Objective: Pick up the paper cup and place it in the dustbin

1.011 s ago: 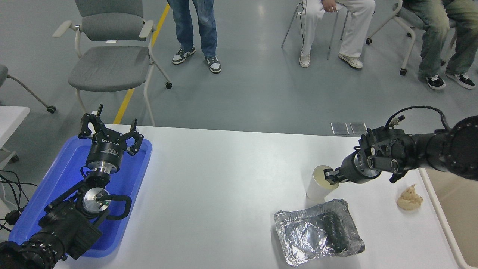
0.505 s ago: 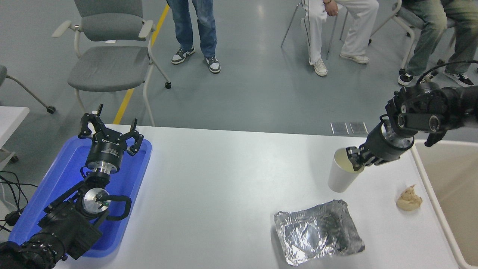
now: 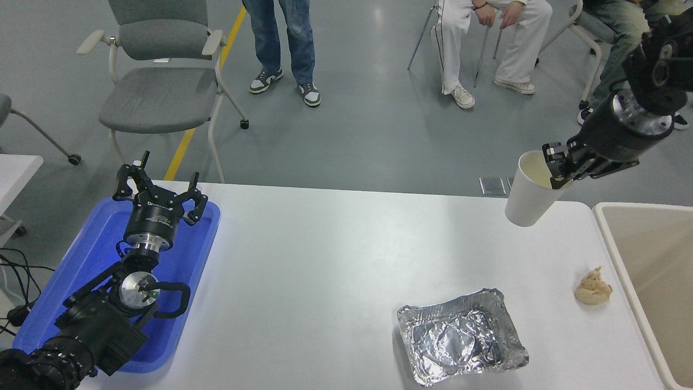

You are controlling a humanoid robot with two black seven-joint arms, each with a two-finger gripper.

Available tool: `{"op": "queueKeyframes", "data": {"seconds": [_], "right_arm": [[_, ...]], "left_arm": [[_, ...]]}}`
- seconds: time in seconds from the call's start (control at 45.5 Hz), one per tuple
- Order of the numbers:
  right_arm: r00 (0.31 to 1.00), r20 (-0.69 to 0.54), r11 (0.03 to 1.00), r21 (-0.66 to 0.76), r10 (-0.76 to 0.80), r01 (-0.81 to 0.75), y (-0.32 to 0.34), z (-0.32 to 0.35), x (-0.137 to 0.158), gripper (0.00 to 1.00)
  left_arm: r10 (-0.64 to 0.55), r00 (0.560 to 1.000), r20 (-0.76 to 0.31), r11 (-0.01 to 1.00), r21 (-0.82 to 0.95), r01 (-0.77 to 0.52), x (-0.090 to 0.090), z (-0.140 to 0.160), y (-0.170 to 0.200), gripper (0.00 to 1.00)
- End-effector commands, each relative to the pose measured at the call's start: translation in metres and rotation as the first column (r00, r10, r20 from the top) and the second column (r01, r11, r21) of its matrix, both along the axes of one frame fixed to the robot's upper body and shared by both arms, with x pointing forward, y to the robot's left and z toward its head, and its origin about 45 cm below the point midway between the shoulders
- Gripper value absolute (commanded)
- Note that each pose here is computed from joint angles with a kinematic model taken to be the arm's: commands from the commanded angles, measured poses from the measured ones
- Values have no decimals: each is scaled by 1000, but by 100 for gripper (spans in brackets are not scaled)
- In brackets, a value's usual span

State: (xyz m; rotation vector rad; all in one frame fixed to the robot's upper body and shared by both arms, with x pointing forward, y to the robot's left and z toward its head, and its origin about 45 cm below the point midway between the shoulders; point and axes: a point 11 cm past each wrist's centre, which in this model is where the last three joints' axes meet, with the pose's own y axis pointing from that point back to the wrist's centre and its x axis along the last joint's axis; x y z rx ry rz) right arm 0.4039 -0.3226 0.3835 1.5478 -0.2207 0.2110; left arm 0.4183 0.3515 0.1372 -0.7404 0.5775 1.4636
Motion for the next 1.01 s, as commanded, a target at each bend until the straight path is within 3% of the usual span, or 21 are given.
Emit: {"op": "queueKeyframes", "data": {"seconds": [0.0,0.484,0.989], "right_arm": [[999,38,1000,-10,-12,13,-5,27,-4,0],[979,33,980,21,-200,200,-95,8,-24,0],[866,68,865,-49,-495,499,-250,-68,-76,0]], "left_arm": [[0,1000,1,1000,0,0,0,0,0,100],[3,1000,-3,1000,1,-3,-1,-1,1,100],[3,1000,-2,1000,0,-3,-1,-1,0,100]]}}
